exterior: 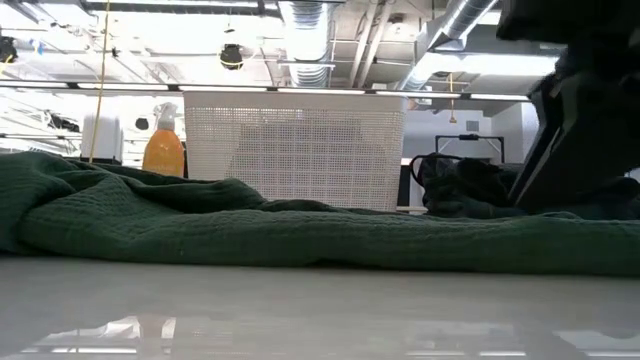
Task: Fold laundry
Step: Fold the green polo
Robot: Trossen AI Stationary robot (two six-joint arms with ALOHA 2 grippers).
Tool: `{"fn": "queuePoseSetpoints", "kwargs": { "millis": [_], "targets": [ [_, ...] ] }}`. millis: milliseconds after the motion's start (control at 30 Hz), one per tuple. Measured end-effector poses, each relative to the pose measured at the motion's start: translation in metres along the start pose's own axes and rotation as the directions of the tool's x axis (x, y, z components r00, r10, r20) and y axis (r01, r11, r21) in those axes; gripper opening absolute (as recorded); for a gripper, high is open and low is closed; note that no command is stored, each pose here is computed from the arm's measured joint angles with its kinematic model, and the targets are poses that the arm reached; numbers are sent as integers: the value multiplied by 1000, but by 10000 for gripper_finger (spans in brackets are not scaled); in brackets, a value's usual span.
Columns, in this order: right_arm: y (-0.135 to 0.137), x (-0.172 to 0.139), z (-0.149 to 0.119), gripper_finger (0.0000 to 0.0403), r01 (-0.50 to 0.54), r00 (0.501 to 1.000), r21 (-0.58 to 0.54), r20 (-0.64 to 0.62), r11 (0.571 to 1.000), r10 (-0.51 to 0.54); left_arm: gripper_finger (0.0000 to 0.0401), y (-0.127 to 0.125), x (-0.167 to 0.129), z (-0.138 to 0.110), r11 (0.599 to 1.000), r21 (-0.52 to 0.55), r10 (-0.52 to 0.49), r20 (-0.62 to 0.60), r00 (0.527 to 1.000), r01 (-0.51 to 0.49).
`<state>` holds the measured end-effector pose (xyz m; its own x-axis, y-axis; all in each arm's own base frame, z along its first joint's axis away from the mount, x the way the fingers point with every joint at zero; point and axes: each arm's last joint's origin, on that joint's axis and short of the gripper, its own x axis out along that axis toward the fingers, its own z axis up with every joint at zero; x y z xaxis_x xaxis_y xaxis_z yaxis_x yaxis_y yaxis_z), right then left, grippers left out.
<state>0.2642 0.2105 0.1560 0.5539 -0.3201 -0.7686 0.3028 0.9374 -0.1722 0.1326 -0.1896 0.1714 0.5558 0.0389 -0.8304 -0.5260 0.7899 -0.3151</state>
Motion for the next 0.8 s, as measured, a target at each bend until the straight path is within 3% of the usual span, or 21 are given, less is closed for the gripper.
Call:
{"fn": "queuePoseSetpoints", "kwargs": {
  "millis": [167,400,800],
  "targets": [
    [-6,8,-9,127,18,1000,26,-16,999,-18,149,0,5,10,1000,6,14,15,1000,-14],
    [-10,12,-26,127,21,998,16,-55,1000,-20,13,0,12,20,996,81,26,-59,998,-21],
    [-9,6,-35,127,6,993,-76,-119,997,-15,0,20,-5,32,980,138,169,-186,968,-145]
  ]
}}
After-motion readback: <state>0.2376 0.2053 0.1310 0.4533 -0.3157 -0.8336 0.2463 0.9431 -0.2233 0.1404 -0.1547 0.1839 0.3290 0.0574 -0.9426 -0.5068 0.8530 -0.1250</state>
